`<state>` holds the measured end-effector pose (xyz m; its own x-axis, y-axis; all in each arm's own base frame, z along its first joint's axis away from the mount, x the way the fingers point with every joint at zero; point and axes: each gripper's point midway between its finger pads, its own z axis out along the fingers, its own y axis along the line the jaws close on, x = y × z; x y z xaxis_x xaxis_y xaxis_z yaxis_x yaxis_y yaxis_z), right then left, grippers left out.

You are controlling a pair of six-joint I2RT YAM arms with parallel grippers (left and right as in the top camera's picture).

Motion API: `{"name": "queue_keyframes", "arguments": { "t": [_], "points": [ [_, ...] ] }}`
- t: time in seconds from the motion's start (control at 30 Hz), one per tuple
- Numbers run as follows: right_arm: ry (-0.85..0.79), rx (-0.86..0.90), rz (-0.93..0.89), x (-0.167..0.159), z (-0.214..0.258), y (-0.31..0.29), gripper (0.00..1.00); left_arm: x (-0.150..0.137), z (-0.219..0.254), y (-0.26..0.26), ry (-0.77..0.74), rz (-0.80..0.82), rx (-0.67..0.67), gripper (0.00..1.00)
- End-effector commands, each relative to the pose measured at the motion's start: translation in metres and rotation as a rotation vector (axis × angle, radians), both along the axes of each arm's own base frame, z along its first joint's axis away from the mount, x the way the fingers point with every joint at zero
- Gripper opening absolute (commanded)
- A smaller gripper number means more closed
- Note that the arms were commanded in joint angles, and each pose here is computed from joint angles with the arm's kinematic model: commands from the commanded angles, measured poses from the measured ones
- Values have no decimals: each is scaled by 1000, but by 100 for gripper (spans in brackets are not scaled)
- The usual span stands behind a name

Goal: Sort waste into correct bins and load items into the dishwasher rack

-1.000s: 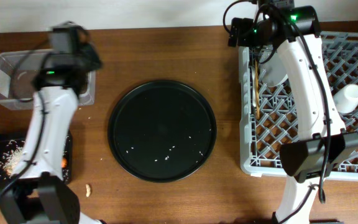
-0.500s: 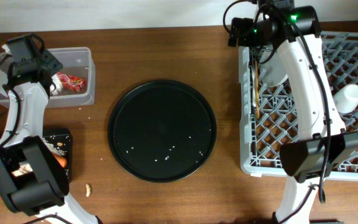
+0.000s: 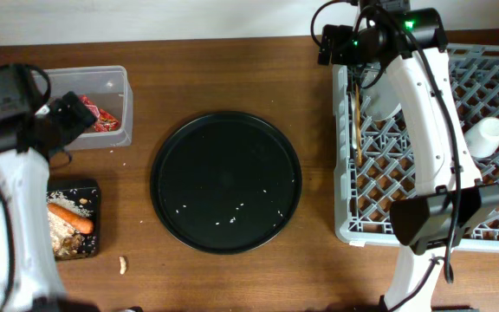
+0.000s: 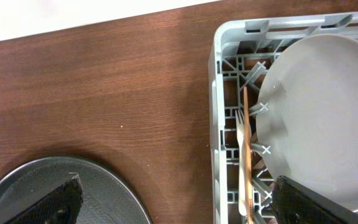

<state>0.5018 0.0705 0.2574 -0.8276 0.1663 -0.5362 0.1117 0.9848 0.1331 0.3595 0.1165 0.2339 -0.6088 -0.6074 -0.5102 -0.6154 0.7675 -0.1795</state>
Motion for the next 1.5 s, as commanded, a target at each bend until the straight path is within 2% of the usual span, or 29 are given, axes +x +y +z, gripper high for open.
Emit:
{"name": "queue_keyframes", "arguments": {
  "t": [0.0, 0.07, 0.2, 0.33, 0.7, 0.9, 1.0, 1.17, 1.27, 1.47],
  "points": [
    [-10, 9, -10, -1, 5, 0, 99, -44, 35, -12, -53, 93, -51, 99],
    [-10, 9, -10, -1, 5, 0, 99, -74, 43, -21, -38, 134, -81, 99],
    [-10, 9, -10, -1, 5, 0, 99, -114, 45, -33, 20, 148, -103, 99],
    [-10, 9, -10, -1, 5, 0, 99, -139, 45, -41, 63, 151, -112, 99],
    [-10, 9, -10, -1, 5, 0, 99, -145, 43, -42, 85, 150, -113, 99],
    [-10, 9, -10, -1, 5, 0, 99, -170, 27, -53, 205, 132, -149, 99],
    [-10, 9, -10, -1, 5, 0, 99, -153, 22, -54, 100, 97, -120, 99],
    [-10, 9, -10, -1, 5, 0, 99, -107, 13, -101, -184, -265, -54, 99],
    [-10, 9, -10, -1, 5, 0, 99, -103, -1, -113, -277, -315, -38, 99],
    [-10, 9, -10, -1, 5, 0, 99, -113, -51, -130, -437, -407, -23, 99]
  ]
}}
